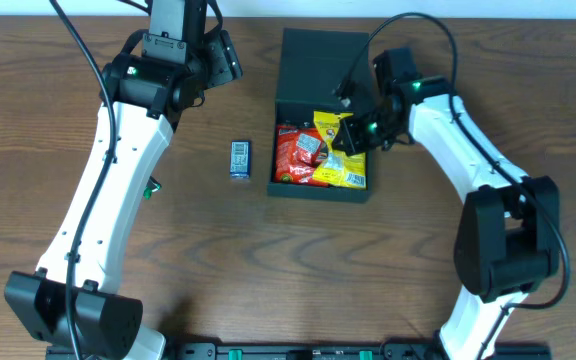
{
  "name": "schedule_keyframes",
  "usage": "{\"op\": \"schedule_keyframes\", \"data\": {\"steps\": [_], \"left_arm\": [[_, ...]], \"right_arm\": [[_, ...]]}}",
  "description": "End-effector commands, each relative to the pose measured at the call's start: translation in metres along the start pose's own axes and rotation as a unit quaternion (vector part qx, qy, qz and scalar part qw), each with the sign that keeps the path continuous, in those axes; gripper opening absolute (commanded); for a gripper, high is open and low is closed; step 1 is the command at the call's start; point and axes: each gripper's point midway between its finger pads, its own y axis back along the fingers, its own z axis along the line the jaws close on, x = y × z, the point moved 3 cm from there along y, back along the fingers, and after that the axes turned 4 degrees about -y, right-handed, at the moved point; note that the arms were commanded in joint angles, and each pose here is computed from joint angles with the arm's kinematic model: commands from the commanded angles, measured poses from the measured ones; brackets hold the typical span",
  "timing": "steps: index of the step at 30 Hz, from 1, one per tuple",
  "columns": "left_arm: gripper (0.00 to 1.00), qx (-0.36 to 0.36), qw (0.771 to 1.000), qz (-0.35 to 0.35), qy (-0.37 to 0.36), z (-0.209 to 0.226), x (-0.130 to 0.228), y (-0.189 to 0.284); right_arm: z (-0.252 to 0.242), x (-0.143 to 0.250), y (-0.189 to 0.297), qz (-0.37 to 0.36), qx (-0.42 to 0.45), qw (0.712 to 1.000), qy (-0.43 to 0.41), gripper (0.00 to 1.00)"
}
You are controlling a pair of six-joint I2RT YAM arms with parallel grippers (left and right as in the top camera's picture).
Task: Pack container
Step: 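Press the yellow bag down into the box with the right gripper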
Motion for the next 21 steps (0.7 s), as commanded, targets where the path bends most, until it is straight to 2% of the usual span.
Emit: {"op": "schedule_keyframes", "data": {"steps": [1, 7, 12, 16, 21], "left_arm": [[0.78, -0.003, 1.0, 0.005, -0.017, 0.002, 0.001, -0.003], [0.79, -0.004, 1.0, 0.007, -0.023, 0.002, 0.002, -0.003], [0.79, -0.006, 1.0, 0.011, -0.026, 0.003, 0.004, -0.003], [0.79, -0.007, 1.0, 0.014, -0.028, 0.003, 0.005, -0.003], [0.78, -0.012, 0.999, 0.022, -0.036, 0.005, 0.008, -0.005]], "right_arm": [[-0.008, 0.016, -0.025, 0.035, 0.026, 0.999, -0.006, 0.01], [-0.022, 0.029, -0.053, 0.068, 0.029, 0.997, -0.025, 0.02], [-0.017, 0.019, -0.05, 0.056, 0.019, 0.998, -0.022, 0.01], [0.008, -0.009, -0.019, 0.028, -0.018, 0.999, -0.011, 0.01], [0.039, -0.046, 0.053, -0.043, -0.016, 0.998, 0.03, 0.01]]}}
